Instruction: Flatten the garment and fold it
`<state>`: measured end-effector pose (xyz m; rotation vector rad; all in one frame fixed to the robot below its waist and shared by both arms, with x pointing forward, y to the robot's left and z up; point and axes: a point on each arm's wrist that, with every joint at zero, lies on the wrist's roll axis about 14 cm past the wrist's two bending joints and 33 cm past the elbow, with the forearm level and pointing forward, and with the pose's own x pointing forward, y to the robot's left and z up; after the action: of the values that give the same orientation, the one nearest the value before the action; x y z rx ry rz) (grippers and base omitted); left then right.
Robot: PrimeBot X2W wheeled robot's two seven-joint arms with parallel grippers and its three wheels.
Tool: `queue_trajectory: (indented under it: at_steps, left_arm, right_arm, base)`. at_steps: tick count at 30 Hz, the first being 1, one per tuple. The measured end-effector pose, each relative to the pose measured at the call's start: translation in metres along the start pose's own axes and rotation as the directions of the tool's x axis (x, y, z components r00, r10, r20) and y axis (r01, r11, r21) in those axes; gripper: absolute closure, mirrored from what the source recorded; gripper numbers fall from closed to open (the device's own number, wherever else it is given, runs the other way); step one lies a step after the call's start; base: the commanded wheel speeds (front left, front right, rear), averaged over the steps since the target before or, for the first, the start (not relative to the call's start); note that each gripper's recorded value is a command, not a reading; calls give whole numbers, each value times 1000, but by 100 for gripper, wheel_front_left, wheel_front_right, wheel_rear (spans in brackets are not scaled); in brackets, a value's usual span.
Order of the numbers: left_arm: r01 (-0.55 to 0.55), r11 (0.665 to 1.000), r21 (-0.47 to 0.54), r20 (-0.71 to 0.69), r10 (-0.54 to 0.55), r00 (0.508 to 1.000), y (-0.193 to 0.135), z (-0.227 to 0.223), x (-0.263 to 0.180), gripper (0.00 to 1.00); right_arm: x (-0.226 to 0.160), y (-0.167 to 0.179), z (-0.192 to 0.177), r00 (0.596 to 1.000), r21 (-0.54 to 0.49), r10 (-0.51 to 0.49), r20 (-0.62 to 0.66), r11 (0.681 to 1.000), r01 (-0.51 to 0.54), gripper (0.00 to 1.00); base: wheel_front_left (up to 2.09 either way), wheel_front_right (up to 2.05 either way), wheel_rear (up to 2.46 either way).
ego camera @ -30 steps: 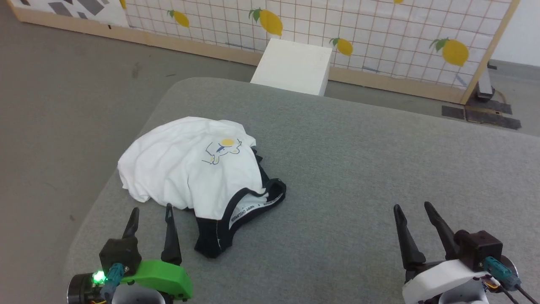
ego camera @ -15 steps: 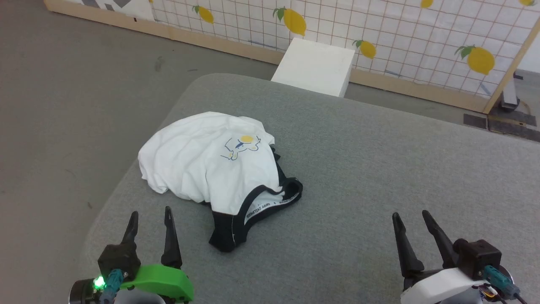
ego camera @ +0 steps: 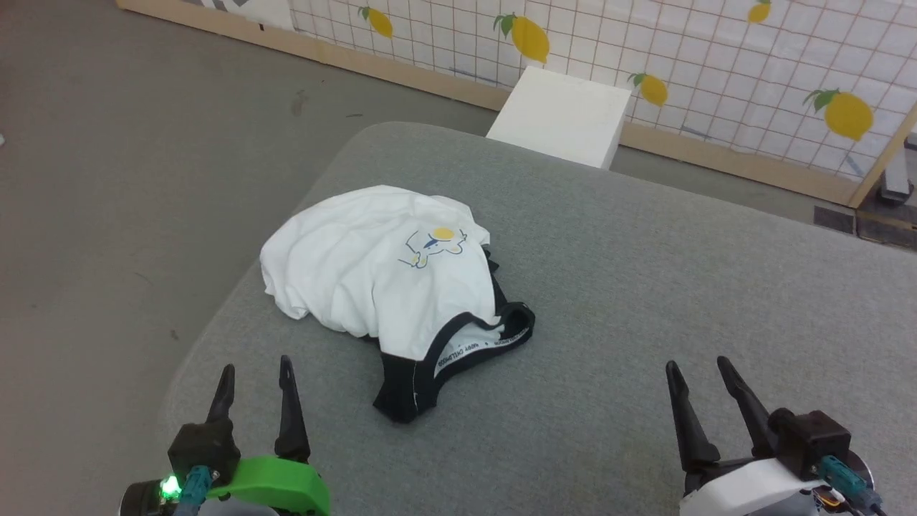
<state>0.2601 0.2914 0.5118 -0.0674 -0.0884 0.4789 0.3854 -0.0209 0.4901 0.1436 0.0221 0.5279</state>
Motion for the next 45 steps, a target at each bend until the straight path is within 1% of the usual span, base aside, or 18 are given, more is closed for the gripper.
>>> queue_trajectory:
  at_steps: [20,29,33,36,37,40,41,43,45]
  left_arm:
    - [-56,998,6,21,55,998,17,1,-12,0]
    - [-44,999,5,12,44,999,13,-2,-11,0]
    - [6,1000,0,-13,-6,1000,3,-9,-6,0]
    - [60,998,-22,-2,-60,998,-10,3,19,0]
    - [83,996,-39,13,-82,997,-16,12,32,0]
    - [154,987,-46,20,-153,988,-37,32,70,0]
    - [178,983,-38,4,-178,984,-43,35,83,0]
    - [202,978,-44,-69,-204,976,-52,32,106,0]
    - [217,974,-63,-193,-225,955,-64,18,127,0]
  right_arm:
    - [4,16,-9,998,-6,54,-10,999,-54,0]
    - [3,13,-11,999,-4,43,-16,999,-43,0]
    - [2,12,-13,999,-1,40,-18,999,-40,0]
    - [2,8,-14,999,4,29,-21,1000,-29,0]
    - [3,6,-14,999,0,25,-19,1000,-25,0]
    - [8,-1,-9,1000,-14,11,-1,1000,-11,0]
    - [9,-3,-8,1000,-17,6,4,1000,-5,0]
    - [11,-9,-5,1000,-20,-10,11,1000,10,0]
    - [12,-20,-6,999,-24,-37,9,999,37,0]
  base:
    - [0,0,0]
    - [0,0,0]
    - [0,0,0]
    - [0,0,0]
    - [0,0,0]
    - [0,0,0]
    - [0,0,0]
    - [0,0,0]
    - [0,0,0]
